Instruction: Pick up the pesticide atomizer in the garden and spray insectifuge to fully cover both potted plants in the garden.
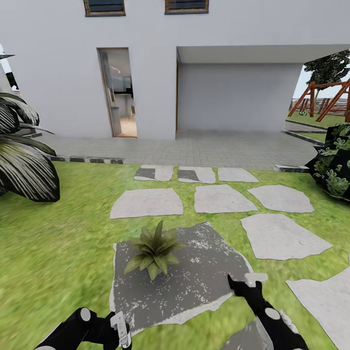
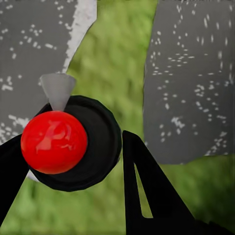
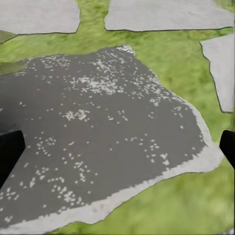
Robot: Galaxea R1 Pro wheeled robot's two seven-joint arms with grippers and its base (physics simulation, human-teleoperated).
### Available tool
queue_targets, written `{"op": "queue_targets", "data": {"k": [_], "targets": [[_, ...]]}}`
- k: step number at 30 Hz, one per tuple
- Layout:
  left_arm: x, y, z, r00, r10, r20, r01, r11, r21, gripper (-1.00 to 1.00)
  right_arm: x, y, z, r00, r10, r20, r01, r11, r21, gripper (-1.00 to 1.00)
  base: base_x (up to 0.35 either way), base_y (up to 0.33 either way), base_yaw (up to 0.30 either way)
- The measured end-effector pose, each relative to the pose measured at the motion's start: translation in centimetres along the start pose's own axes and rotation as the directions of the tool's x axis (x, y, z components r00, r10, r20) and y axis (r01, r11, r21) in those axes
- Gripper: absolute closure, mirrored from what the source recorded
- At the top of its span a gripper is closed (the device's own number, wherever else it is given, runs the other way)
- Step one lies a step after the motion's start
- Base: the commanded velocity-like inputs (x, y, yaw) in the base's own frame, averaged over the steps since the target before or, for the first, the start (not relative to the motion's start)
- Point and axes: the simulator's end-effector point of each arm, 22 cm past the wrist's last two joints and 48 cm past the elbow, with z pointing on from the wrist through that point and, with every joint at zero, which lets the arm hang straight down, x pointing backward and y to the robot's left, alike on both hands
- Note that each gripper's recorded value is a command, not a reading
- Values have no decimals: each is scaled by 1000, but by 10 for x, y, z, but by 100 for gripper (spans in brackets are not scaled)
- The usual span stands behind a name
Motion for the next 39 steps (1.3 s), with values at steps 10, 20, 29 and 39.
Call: {"op": "queue_targets", "data": {"k": [10, 20, 29, 39], "targets": [[-4, -1, 2, 1000, 6, -4, -6, 1000, 4, 100, 2, 22, -4, 841, -540, 23, 527, 811, -253, -100, 0, 0, 0], [-36, -12, 10, 989, 92, -113, -83, 993, 79, 100, 41, 66, -33, 745, -665, 43, 573, 606, -552, -100, 0, 0, 0], [-70, -13, 2, 988, 108, -106, -92, 985, 145, 100, 48, 89, -49, 735, -675, 69, 544, 526, -653, -100, 0, 0, 0], [-74, -18, 4, 988, 112, -104, -94, 983, 160, 100, 76, 134, -68, 616, -770, 165, 591, 314, -743, 100, 0, 0, 0]]}}
